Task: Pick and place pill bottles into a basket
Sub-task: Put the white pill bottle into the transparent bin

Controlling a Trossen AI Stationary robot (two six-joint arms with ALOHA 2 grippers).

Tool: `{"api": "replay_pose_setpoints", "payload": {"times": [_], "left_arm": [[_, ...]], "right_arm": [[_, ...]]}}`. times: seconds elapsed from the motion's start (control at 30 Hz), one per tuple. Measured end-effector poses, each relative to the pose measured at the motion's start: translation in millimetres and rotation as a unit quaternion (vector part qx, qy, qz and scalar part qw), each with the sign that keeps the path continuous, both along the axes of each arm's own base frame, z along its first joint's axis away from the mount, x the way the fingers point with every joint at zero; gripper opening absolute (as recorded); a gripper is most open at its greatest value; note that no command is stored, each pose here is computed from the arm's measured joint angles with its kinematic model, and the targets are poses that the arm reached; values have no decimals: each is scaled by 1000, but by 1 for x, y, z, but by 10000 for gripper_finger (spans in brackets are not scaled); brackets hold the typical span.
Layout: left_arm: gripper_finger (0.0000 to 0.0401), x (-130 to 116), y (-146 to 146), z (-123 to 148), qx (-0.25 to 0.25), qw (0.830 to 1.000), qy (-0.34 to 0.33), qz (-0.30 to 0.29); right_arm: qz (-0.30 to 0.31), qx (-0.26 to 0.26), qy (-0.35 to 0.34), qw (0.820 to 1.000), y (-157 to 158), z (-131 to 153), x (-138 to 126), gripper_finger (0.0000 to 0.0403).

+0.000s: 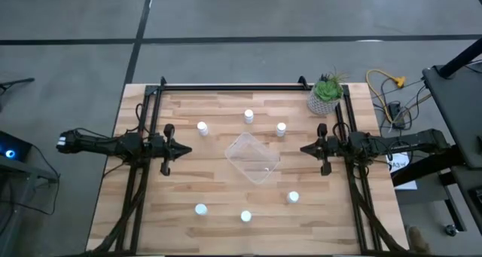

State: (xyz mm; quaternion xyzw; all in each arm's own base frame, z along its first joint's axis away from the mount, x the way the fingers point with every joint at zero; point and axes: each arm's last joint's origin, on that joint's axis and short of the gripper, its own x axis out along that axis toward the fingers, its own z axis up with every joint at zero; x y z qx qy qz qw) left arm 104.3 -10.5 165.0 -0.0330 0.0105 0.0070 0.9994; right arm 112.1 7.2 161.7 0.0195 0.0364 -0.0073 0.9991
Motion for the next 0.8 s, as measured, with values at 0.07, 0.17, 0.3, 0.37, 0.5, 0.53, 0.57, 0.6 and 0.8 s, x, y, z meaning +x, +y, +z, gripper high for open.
{"api": "replay_pose_setpoints", "payload": {"times": [0.07,0.17,0.3,0.37,0.5,0.53,0.57,0.6,0.8], "left_arm": [[0,0,0,-1,1,1000,4,0],[0,1,0,-2,2,1000,11,0],[0,2,0,-3,3,1000,18,0],[0,2,0,-4,4,1000,21,0],[0,3,0,-4,4,1000,25,0],[0,3,0,-5,4,1000,26,0],[0,3,0,-5,5,1000,25,0],[0,3,0,-4,5,1000,25,0],[0,3,0,-4,5,1000,25,0]], "right_arm": [[0,8,5,1000,0,-1,1,9],[-1,12,13,1000,0,-3,2,9],[-2,22,13,1000,0,-3,4,23],[-2,22,13,1000,0,-3,5,38],[-9,26,8,1000,0,-1,5,74],[-15,28,7,999,0,-1,5,83],[-18,32,6,999,0,-1,5,93],[-19,39,4,999,-1,-1,5,103],[-36,63,-13,997,-1,5,6,157]]}}
